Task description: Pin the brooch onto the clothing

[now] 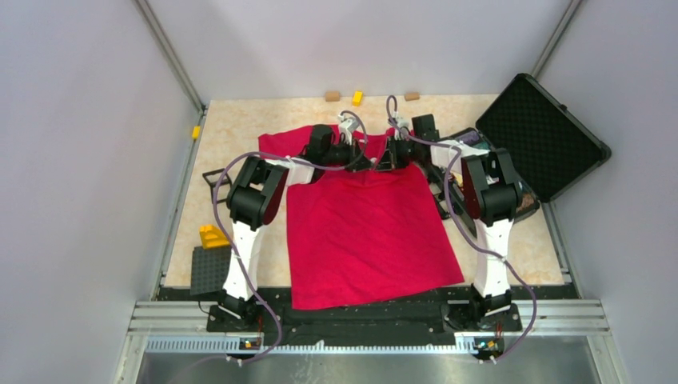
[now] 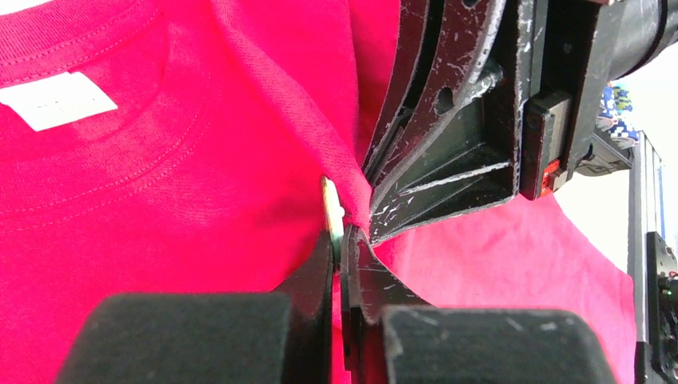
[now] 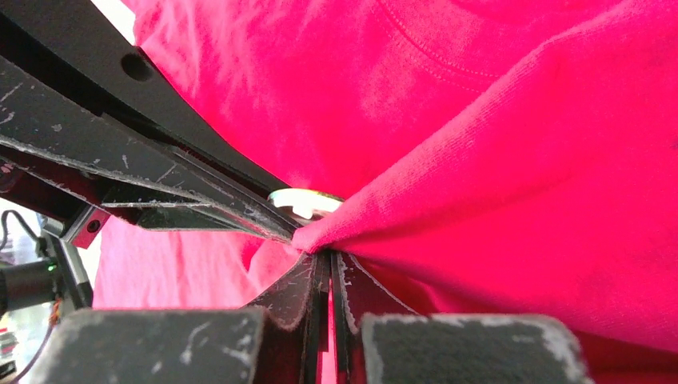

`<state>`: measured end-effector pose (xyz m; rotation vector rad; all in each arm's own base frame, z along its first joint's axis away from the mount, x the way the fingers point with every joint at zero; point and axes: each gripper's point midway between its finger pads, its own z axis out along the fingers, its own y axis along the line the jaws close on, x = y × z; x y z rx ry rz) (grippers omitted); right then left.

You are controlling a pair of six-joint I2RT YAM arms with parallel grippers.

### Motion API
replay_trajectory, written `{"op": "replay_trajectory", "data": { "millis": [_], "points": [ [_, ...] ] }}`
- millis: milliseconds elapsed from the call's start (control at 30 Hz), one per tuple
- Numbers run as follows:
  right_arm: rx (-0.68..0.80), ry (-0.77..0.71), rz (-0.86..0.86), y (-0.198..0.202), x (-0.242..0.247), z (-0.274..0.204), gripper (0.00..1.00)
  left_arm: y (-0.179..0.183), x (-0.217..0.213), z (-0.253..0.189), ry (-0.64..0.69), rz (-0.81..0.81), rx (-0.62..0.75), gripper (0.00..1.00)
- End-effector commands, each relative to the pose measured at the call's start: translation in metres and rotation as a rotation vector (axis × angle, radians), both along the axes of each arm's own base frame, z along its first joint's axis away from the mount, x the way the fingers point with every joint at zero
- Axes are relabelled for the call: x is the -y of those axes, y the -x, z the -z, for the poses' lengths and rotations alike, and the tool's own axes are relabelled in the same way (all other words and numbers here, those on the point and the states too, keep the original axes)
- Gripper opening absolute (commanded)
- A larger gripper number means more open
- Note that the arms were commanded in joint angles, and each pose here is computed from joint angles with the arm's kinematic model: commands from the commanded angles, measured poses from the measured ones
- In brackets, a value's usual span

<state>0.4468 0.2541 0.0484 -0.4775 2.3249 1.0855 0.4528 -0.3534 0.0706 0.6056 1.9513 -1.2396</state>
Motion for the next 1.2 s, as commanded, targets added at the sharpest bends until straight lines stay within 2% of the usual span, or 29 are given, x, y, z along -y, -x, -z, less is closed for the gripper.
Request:
{"op": "replay_trajectory", "data": {
  "millis": [0, 533, 833, 1167],
  "points": [
    [0.034, 0.014, -0.011, -0.017, -0.002, 0.005, 0.0, 0.043, 0.033, -0.08, 0.13, 0.245, 0.138, 0.0],
    [-0.058, 0.056, -0.019, -0.013, 0.002, 0.02, 0.0, 0.057, 0.047, -0.1, 0.144, 0.284, 0.187, 0.0],
    [-0.086, 0.072, -0.02, -0.011, 0.003, 0.027, 0.0, 0.054, 0.042, -0.117, 0.168, 0.224, 0.236, 0.0],
    [-0.089, 0.056, -0.031, -0.009, 0.001, 0.021, 0.0, 0.055, 0.042, -0.124, 0.212, 0.197, 0.23, 0.0]
  ]
}}
